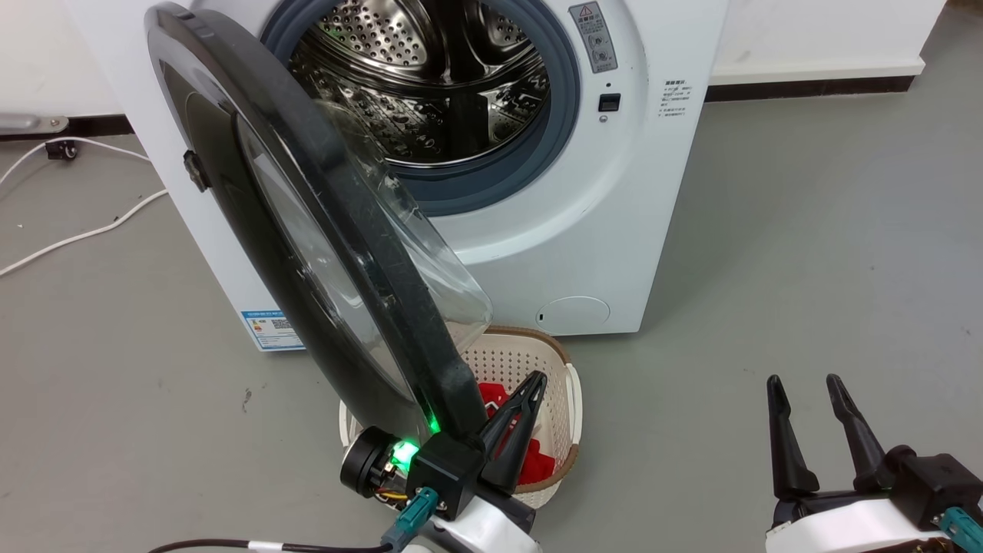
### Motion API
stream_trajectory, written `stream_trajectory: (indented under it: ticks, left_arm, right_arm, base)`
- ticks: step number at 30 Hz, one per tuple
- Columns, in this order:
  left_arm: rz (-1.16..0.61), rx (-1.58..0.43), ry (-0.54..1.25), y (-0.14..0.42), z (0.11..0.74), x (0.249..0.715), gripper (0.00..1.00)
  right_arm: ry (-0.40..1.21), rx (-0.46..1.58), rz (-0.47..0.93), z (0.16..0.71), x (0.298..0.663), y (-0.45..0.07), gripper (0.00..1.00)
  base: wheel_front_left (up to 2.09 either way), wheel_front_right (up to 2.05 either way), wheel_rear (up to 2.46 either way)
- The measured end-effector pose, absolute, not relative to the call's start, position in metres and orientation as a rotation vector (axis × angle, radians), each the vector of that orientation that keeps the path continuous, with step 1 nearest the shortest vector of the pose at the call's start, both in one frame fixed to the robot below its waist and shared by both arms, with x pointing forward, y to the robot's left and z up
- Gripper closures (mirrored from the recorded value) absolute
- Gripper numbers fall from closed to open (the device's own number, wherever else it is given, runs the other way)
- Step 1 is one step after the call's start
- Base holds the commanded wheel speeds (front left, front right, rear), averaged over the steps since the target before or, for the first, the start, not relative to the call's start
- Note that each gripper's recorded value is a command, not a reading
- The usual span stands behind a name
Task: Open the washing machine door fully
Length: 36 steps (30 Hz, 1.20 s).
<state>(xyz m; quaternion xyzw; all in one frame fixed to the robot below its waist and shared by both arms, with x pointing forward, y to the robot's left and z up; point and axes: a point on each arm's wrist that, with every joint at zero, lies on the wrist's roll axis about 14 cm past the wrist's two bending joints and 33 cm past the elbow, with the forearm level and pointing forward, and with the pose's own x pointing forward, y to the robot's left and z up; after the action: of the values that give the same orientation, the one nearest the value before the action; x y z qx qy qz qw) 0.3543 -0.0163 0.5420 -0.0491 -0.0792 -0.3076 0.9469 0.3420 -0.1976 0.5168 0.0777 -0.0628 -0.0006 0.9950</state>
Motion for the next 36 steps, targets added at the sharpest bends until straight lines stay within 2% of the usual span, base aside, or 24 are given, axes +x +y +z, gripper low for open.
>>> stream_trajectory:
  ticks: [23, 36]
  left_arm:
    - [-0.370, -0.133, -0.090, 0.041, 0.518, 0.342, 1.00]
    - [-0.146, -0.120, -0.065, 0.106, 0.505, 0.317, 1.00]
  right_arm:
    - [-0.106, 0.179, 0.057, 0.512, 0.348, -0.178, 0.00]
    - [-0.089, 0.192, 0.189, 0.510, 0.369, -0.135, 0.00]
  base:
    - [0.00, 0.00, 0.00]
    - [0.00, 0.00, 0.00]
